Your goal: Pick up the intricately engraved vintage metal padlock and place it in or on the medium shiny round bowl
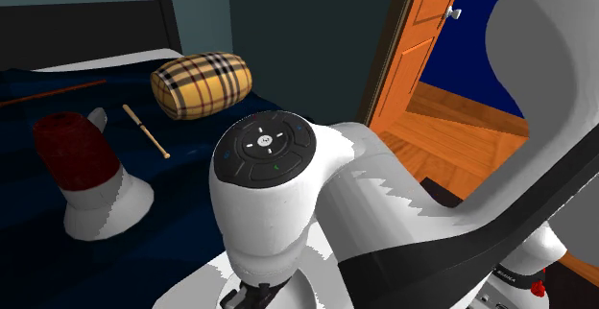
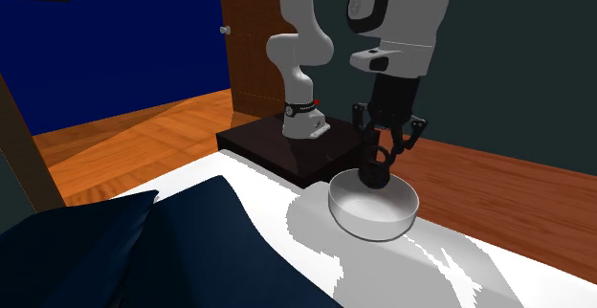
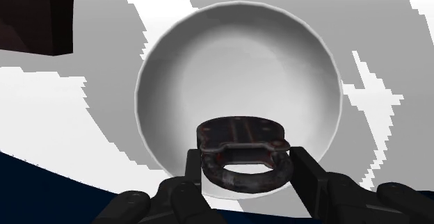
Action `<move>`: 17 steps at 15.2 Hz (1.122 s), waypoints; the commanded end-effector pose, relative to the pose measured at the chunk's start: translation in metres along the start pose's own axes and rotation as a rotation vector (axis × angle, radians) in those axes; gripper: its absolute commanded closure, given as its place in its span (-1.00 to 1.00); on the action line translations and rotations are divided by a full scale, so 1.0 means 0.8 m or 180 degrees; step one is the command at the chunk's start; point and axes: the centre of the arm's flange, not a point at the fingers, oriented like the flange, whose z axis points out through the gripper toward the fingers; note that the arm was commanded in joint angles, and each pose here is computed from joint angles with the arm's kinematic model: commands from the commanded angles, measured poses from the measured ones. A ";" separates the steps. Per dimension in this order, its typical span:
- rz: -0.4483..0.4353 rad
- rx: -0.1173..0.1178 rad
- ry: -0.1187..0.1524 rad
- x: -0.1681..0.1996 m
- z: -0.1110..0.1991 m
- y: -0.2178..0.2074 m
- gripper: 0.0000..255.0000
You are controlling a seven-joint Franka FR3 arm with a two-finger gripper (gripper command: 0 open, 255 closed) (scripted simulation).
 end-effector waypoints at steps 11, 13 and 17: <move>0.0000 0.0001 0.0001 -0.002 0.024 -0.003 -1.00; 0.0000 0.0001 0.0001 -0.002 0.024 -0.003 -1.00; 0.0000 0.0001 0.0001 -0.002 0.007 -0.003 -1.00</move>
